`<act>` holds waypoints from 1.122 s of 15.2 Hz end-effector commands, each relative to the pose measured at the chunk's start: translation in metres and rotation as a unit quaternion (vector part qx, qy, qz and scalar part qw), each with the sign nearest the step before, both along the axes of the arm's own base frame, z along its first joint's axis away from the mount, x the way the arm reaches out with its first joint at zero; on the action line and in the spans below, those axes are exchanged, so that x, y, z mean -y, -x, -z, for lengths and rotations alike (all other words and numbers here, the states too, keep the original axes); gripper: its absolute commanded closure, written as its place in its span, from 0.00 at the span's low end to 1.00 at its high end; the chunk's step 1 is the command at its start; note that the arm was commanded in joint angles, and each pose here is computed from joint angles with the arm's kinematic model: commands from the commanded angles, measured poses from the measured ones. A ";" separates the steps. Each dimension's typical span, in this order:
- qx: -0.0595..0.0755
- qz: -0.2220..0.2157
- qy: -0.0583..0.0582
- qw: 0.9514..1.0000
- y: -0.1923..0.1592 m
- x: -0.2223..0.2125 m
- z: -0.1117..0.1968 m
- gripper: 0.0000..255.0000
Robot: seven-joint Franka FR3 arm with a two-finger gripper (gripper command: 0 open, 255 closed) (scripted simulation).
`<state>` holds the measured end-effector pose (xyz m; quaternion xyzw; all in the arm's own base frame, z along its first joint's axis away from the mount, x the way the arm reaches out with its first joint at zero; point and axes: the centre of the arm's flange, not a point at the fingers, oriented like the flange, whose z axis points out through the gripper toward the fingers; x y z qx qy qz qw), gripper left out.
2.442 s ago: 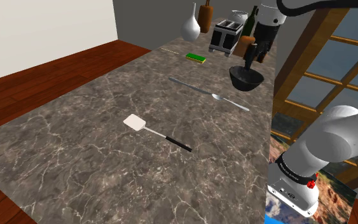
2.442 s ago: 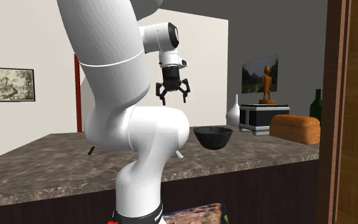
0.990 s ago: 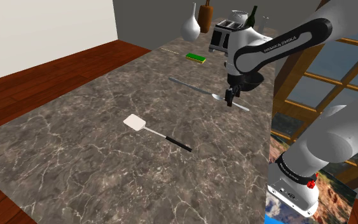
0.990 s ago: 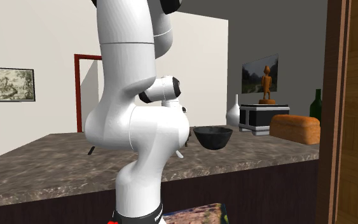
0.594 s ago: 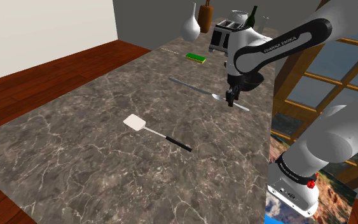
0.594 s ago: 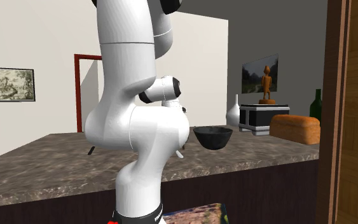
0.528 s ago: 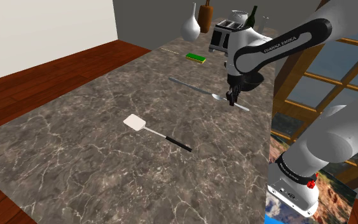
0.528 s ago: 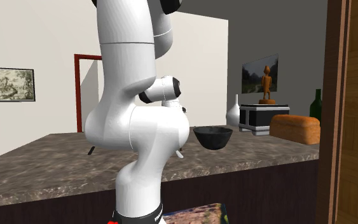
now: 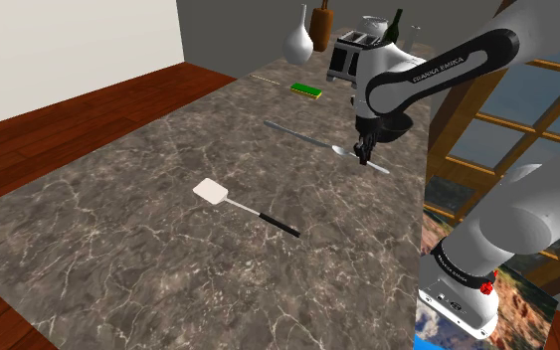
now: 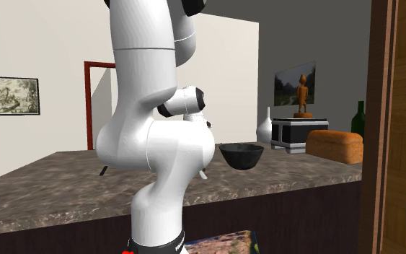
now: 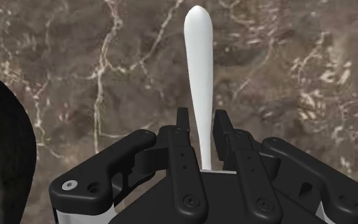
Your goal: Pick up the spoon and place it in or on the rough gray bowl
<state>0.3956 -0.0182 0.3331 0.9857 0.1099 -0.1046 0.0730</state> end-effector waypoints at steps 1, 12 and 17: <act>0.000 0.000 0.000 1.000 0.000 0.000 -0.005 1.00; 0.000 0.000 0.000 1.000 0.000 0.000 -0.063 1.00; 0.000 0.000 0.000 1.000 0.000 0.000 -0.090 1.00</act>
